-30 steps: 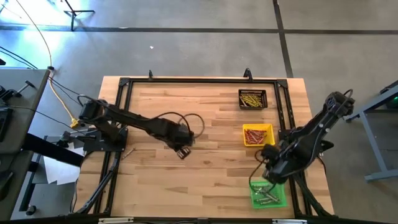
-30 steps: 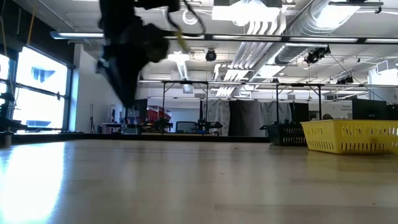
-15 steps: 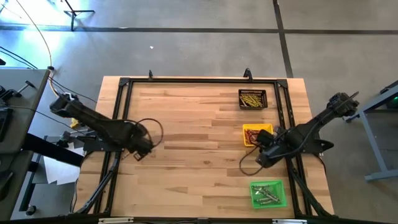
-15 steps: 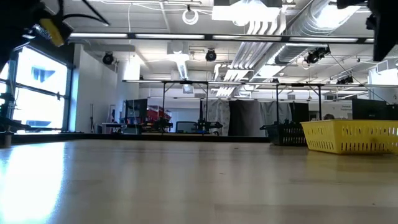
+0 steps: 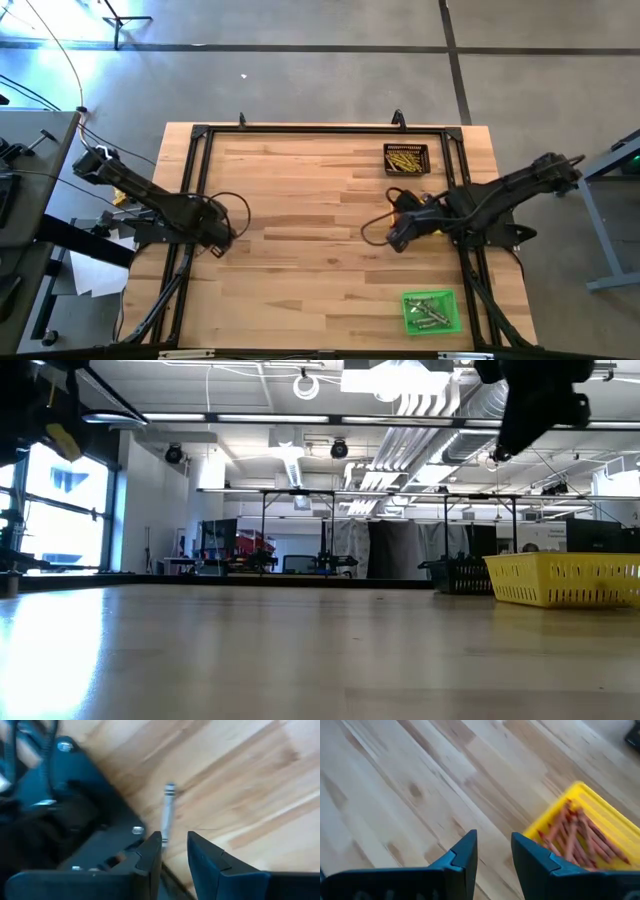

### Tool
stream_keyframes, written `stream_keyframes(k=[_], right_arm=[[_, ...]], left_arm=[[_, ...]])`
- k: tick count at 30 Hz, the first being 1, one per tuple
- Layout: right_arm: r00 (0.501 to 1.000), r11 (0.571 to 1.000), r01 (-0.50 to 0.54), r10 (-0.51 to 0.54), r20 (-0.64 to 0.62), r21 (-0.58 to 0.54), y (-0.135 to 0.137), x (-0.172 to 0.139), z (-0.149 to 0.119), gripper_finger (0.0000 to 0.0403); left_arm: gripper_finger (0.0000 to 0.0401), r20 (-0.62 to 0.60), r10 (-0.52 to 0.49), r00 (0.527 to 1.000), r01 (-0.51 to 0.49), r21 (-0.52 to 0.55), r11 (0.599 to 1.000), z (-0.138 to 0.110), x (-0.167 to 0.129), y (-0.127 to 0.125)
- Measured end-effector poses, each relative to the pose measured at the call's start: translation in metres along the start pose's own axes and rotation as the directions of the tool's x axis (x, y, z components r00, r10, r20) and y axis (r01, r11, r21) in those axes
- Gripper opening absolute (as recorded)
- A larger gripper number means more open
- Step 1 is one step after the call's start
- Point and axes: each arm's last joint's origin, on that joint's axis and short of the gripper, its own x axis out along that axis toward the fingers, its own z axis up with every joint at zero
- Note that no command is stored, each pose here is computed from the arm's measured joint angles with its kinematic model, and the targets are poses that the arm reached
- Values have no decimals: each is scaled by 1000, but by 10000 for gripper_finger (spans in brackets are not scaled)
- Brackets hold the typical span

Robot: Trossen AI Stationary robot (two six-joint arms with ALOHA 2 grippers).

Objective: Sort crayons
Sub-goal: Put the gray crayon into the green bin

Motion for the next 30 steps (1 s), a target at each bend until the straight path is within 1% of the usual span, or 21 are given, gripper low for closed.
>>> stream_keyframes(k=[1,5,8,10,16,20,24,30], right_arm=[[1000,1000,-16,16,12,7,1,1,3,106],[997,998,-59,57,53,32,3,2,12,106],[996,996,-70,67,61,51,2,3,16,106],[996,997,-69,67,59,43,1,3,17,106],[996,998,-66,67,58,-9,1,3,17,106],[996,997,-63,66,57,-54,1,3,17,106],[996,991,-58,65,57,-119,1,4,17,106],[996,976,-51,64,56,-213,1,4,17,106]], left_arm=[[80,-5,-6,1000,6,-10,1000,0,0,-2],[80,-16,27,999,-28,-35,999,1,3,-4],[80,-20,43,999,-44,-36,998,1,5,-6],[80,-29,61,998,-62,-36,997,2,7,-8],[80,-101,30,994,-35,-53,998,6,10,-20],[80,-124,61,990,-72,-89,993,11,16,-24],[80,-181,91,979,-117,-136,984,19,22,-27],[80,-243,118,963,-155,-141,978,33,31,-28]])
